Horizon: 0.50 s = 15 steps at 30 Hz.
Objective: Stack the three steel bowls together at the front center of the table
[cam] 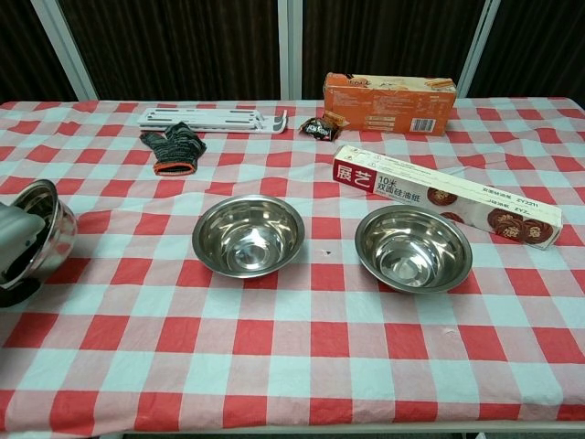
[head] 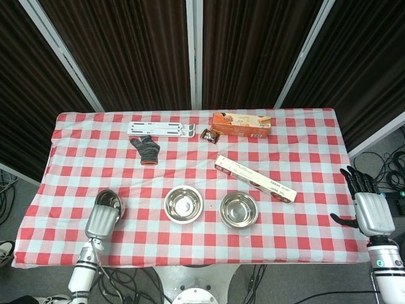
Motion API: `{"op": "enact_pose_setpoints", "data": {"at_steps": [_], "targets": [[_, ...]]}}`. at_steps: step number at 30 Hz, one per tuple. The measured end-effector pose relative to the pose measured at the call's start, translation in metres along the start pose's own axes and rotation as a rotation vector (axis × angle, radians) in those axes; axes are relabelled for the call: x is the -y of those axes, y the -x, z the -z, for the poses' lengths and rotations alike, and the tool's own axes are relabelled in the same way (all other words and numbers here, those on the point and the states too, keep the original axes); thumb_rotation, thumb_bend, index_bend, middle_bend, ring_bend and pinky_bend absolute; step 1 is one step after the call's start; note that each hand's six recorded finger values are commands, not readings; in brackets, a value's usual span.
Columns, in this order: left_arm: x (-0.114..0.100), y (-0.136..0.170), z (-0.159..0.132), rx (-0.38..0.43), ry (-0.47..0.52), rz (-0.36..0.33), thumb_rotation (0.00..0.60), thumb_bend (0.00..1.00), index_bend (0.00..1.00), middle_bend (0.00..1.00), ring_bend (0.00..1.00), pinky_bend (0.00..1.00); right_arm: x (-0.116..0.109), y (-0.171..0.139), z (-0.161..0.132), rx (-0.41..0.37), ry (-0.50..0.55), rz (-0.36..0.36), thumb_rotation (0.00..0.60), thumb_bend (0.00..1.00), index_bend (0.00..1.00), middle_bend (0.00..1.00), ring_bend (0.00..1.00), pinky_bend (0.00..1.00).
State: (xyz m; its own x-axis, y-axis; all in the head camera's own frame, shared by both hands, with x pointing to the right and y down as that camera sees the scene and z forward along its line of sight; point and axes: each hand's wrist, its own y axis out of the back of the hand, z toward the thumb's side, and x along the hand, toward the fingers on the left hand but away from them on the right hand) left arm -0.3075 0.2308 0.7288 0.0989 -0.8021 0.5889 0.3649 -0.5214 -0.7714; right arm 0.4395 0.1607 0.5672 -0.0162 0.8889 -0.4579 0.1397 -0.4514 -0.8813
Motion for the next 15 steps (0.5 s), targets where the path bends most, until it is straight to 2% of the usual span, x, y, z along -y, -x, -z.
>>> {"op": "enact_pose_setpoints", "data": {"at_steps": [7, 15], "targets": [[-0.028, -0.003, -0.010, 0.041, 0.002, -0.064, 0.600, 0.38, 0.71, 0.77, 0.68, 0.79, -0.003, 0.001, 0.000, -0.002, 0.005, 0.011, 0.600, 0.04, 0.00, 0.00, 0.00, 0.00], [-0.084, -0.009, -0.053, 0.171, -0.029, -0.184, 0.600, 0.38, 0.71, 0.77, 0.68, 0.79, -0.008, 0.001, -0.004, -0.014, 0.053, 0.037, 0.600, 0.04, 0.00, 0.00, 0.00, 0.00]]}}
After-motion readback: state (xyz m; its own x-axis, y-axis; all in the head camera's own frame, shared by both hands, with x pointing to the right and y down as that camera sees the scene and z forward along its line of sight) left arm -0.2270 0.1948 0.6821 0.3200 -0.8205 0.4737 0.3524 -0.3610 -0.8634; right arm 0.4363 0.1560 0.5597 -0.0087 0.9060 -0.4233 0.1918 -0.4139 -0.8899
